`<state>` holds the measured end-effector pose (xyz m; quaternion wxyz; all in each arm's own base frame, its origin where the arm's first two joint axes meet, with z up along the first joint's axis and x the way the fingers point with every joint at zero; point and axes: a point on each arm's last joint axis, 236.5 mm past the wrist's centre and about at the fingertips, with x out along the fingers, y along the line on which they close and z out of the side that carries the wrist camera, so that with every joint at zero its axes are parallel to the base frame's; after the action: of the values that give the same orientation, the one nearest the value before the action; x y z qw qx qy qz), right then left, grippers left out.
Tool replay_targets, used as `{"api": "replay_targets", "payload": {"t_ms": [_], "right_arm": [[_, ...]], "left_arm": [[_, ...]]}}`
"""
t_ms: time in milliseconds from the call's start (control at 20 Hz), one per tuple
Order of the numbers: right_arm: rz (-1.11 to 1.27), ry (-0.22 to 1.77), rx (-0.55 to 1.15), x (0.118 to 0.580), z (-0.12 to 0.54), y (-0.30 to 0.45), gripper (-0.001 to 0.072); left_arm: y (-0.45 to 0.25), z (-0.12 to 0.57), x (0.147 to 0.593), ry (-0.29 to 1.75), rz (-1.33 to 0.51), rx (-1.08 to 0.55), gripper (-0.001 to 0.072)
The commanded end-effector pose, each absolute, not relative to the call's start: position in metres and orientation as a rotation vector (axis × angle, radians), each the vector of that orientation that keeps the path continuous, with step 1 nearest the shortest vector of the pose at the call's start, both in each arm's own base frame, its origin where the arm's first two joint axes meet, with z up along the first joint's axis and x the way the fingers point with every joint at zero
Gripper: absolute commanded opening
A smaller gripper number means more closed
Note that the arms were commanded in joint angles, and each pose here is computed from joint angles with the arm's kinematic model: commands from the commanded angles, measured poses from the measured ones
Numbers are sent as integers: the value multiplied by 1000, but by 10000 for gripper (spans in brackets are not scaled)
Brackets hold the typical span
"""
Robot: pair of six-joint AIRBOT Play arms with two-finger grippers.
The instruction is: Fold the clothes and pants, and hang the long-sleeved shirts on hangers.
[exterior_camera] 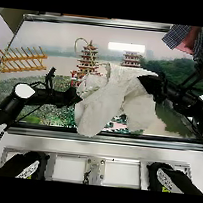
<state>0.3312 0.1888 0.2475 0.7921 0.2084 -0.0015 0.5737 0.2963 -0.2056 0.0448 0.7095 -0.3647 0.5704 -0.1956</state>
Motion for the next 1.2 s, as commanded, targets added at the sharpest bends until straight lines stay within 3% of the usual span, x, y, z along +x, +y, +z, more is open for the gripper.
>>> {"api": "replay_targets", "payload": {"t_ms": [0,400,850,1150], "right_arm": [[1218,-25,476,335,255,187,10],[1202,-93,556,339,275,178,10],[1225,-28,563,335,266,183,10],[1247,80,498,328,240,193,10]], "left_arm": [[-208,39,300,1314,-439,-755,11],[-189,25,302,1321,-373,-676,11],[-140,24,324,1274,-252,-771,11],[-109,50,344,1200,-222,-664,11]]}}
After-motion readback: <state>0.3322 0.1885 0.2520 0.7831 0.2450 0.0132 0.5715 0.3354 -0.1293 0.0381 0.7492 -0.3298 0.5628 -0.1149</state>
